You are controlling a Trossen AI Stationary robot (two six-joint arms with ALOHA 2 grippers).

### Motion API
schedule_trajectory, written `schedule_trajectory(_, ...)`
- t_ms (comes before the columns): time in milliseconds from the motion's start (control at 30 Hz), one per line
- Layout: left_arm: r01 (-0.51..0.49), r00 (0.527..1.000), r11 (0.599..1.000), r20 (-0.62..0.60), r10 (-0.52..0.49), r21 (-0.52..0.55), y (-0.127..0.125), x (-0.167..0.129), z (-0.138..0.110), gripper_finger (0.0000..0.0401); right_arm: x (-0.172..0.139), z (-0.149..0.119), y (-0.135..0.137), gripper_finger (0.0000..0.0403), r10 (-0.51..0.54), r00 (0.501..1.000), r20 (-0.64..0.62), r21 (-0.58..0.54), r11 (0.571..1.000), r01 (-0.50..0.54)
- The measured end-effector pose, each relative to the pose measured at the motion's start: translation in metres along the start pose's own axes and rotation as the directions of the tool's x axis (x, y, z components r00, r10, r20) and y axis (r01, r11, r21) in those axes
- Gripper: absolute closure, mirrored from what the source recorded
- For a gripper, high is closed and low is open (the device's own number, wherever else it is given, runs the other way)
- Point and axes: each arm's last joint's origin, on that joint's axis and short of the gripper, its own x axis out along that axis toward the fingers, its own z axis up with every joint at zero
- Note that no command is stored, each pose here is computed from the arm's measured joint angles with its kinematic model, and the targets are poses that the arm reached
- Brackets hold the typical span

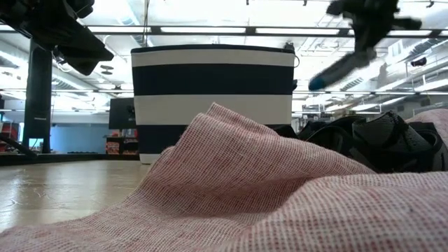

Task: Sort clothes
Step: Put the gray sock into the blue bin

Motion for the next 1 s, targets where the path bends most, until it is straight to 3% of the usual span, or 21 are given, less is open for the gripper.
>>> schedule_trajectory(300,0.0,1.0,1.0,0.0,0.0,0.001,0.0,0.0,0.0,0.0277,-0.056,0.024,0.048,0.0401,0.071,0.99,0.123,-0.068,0.996,-0.063)
schedule_trajectory(500,0.0,1.0,1.0,0.0,0.0,0.001,0.0,0.0,0.0,0.0277,-0.074,0.047,0.09,0.0401,0.132,0.969,0.209,-0.164,0.982,-0.099)
schedule_trajectory(800,0.001,1.0,1.0,0.002,-0.001,0.0,0.0,0.0,0.0,0.0277,-0.062,0.093,0.154,0.04,0.254,0.908,0.334,-0.274,0.948,-0.164)
schedule_trajectory(1000,0.006,1.0,1.0,0.0,-0.006,0.0,0.0,0.0,0.0,0.0277,-0.032,0.127,0.183,0.0399,0.316,0.868,0.382,-0.313,0.929,-0.2)
